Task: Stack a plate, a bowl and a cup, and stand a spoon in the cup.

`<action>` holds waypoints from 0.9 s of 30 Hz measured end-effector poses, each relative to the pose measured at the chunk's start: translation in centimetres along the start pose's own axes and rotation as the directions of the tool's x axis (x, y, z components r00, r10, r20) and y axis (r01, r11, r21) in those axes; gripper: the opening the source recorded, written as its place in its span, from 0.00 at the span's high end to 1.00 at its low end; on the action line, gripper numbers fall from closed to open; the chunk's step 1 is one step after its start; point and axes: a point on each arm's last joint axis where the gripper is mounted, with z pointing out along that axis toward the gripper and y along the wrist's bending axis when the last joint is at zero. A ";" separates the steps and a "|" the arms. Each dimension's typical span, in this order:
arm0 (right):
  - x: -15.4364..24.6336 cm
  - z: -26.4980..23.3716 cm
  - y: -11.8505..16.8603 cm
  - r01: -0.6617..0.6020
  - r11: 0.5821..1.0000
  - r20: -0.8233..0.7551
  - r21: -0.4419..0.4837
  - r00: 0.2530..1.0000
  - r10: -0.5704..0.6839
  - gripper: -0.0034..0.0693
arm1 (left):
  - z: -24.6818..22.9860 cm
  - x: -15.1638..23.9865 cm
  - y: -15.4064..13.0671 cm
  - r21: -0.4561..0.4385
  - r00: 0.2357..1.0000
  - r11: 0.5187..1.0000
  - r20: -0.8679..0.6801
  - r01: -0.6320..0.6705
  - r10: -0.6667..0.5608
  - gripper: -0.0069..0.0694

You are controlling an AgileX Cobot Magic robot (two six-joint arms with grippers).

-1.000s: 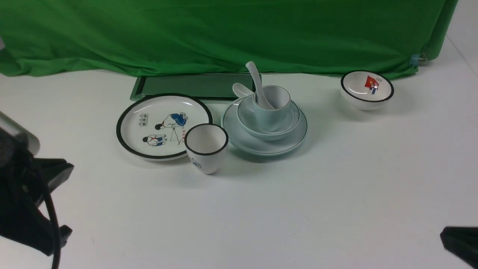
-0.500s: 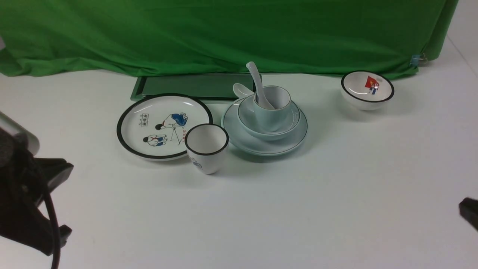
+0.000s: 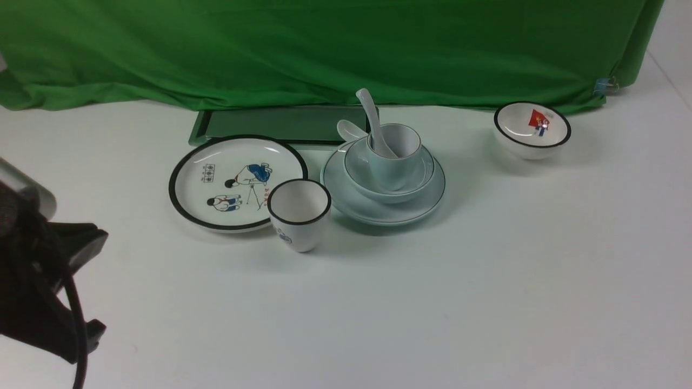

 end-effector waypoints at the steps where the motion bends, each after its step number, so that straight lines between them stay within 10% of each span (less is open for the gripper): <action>1: 0.1 0.0 0.0 -0.001 1.000 -0.016 -0.002 1.000 0.001 0.93 | 0.0 -0.1 0.0 -0.003 1.000 1.000 0.010 0.000 0.000 0.95; 27: 0.3 0.0 0.0 -0.001 1.000 -0.032 -0.004 0.999 0.001 0.88 | -0.4 3.9 -1.1 -0.103 0.983 0.991 0.152 -0.088 0.103 0.95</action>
